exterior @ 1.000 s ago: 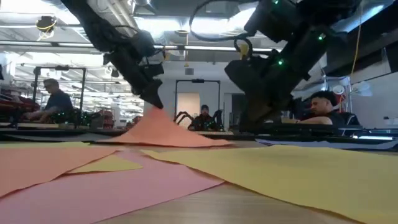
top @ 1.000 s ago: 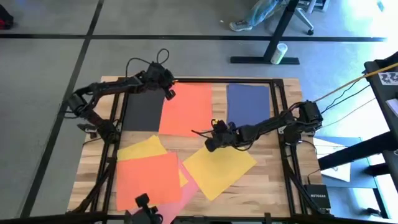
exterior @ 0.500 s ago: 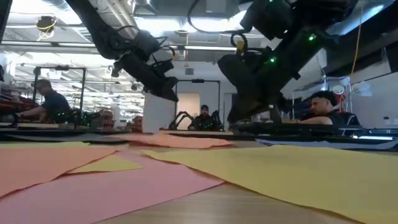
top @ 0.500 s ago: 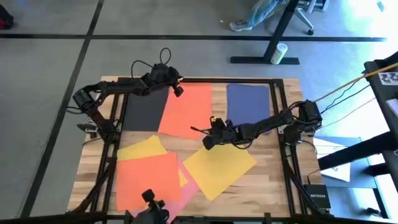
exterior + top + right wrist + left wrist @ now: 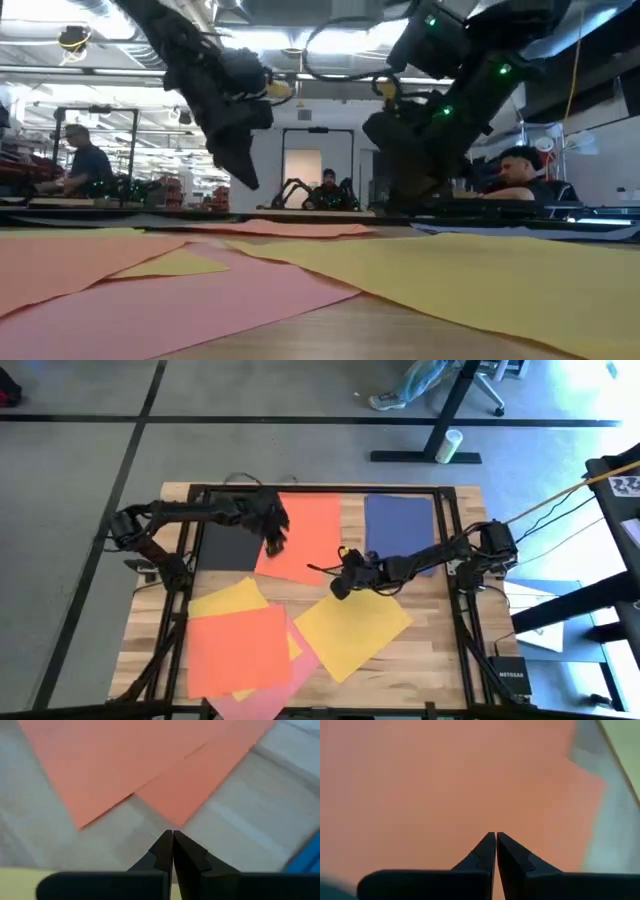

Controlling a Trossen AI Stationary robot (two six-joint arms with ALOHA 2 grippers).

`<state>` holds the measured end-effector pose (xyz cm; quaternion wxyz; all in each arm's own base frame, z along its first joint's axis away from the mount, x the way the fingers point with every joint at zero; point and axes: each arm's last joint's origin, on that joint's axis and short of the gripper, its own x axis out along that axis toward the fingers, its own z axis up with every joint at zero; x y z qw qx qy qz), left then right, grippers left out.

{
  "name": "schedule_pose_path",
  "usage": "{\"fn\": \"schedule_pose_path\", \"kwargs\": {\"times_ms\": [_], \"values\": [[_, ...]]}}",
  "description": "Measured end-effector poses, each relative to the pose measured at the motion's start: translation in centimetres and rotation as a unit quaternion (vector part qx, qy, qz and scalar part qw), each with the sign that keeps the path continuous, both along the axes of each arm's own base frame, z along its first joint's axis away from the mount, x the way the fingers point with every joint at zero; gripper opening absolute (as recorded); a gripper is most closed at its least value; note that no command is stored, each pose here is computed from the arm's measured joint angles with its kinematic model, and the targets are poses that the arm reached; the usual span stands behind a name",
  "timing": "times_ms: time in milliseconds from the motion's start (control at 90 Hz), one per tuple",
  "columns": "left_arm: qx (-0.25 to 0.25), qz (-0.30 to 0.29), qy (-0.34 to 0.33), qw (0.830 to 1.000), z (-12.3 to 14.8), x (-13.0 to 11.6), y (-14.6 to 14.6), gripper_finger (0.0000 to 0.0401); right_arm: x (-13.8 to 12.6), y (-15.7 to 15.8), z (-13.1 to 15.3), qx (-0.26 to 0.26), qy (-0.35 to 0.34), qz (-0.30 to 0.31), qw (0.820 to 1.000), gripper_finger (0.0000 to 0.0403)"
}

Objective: Organize paper
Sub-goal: Stack the orange on top of the other orange paper

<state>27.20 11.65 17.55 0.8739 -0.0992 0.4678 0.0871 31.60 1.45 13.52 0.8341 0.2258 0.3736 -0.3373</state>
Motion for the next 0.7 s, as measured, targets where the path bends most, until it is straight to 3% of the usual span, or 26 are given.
{"fn": "schedule_pose_path", "kwargs": {"times_ms": [100,256,433,700], "values": [[0.03,-0.004,-0.003,1.0,-1.3,1.5,-1.5,0.0,0.1,-1.3,0.0,-0.001,0.005,-0.003,1.0,0.0],[0.036,0.021,-0.017,0.999,-3.3,2.9,-0.9,0.0,0.3,-3.2,-0.1,0.012,0.003,-0.001,1.0,0.0],[0.022,0.046,-0.002,0.999,-5.3,2.8,0.7,0.0,0.3,-4.3,-1.0,0.031,0.021,0.004,0.999,0.0],[0.018,0.065,-0.028,0.997,-5.8,3.0,2.1,0.0,1.0,-4.2,-2.3,0.039,0.011,0.013,0.999,0.0]]}}
